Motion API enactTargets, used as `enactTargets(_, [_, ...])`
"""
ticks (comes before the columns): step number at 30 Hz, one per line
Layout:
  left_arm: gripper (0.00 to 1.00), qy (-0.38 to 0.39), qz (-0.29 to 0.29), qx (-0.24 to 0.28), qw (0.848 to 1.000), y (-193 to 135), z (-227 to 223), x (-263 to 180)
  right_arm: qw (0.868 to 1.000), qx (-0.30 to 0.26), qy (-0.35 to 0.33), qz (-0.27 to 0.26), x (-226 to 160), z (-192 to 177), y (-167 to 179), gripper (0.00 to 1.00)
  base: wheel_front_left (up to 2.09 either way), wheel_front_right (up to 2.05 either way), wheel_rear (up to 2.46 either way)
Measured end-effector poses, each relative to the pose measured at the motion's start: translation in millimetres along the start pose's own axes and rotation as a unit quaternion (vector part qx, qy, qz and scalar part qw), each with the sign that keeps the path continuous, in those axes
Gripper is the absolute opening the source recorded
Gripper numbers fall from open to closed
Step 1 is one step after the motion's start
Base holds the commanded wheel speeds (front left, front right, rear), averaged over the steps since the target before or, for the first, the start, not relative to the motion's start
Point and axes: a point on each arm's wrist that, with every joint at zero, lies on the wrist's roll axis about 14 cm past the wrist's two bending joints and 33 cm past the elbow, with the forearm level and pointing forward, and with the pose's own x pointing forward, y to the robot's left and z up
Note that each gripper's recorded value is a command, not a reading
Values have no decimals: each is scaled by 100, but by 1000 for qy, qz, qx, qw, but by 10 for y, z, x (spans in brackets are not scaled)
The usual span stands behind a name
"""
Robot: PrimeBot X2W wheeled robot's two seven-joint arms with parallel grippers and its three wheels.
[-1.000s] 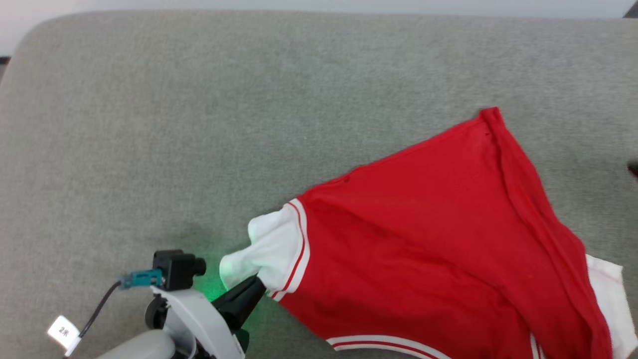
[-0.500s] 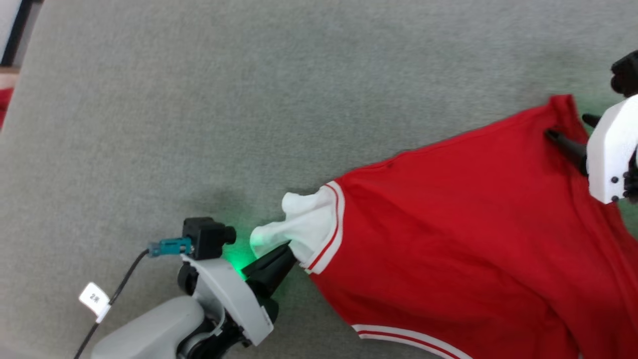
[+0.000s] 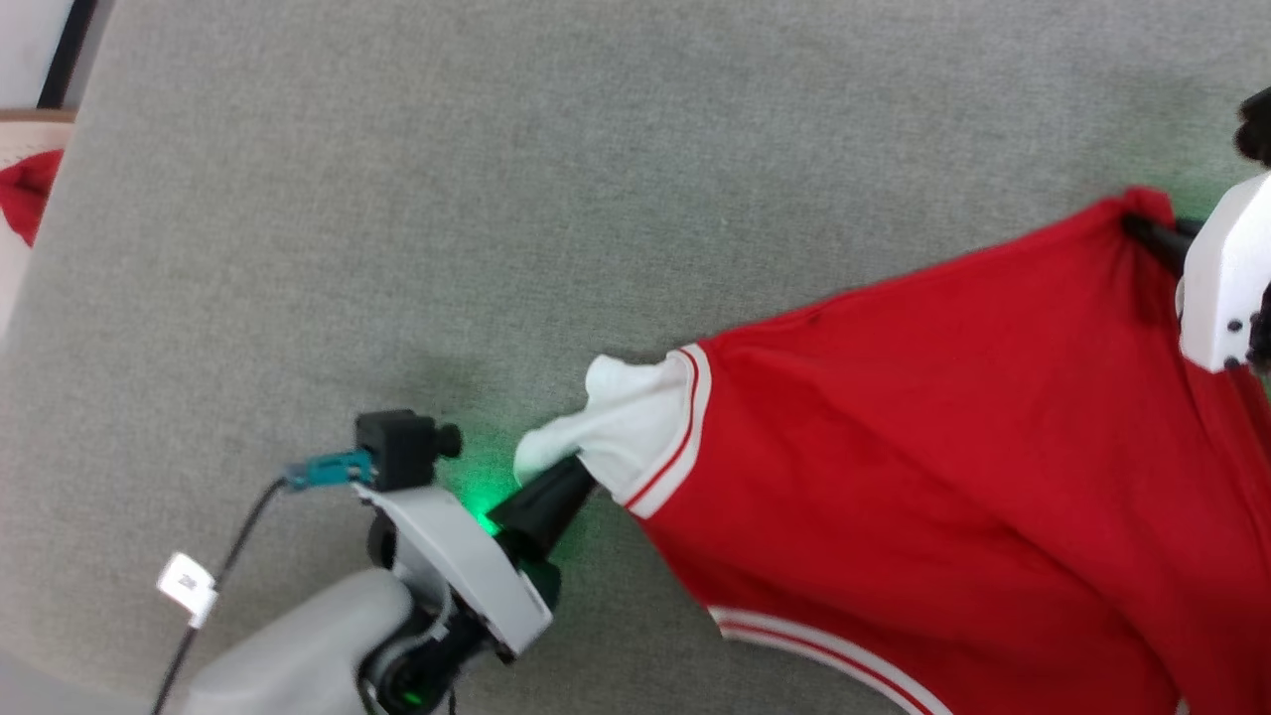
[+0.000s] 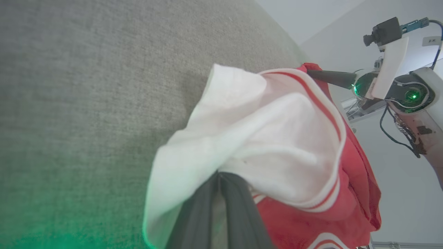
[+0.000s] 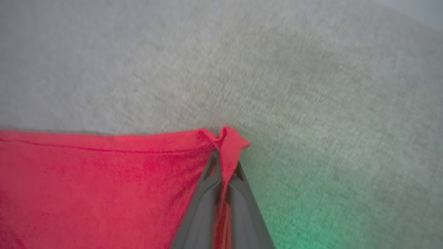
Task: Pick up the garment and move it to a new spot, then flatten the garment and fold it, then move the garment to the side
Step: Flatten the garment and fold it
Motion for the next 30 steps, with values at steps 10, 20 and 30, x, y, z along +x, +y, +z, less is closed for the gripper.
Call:
enactTargets(10, [0, -120, -38, 31, 992, -256, 1451, 241, 959, 102, -256, -67, -537, 1225, -522, 0, 0, 0, 0])
enactTargets(20, [0, -290, -62, 45, 954, -855, 3470, 554, 856, 128, -480, -144, -1456, 2488, -1107, 0, 0, 0, 0])
enactTargets(30, [0, -359, -90, 53, 928, -1365, 4086, 731, 816, 158, -529, -171, -1652, 2729, -1299, 0, 0, 0, 0])
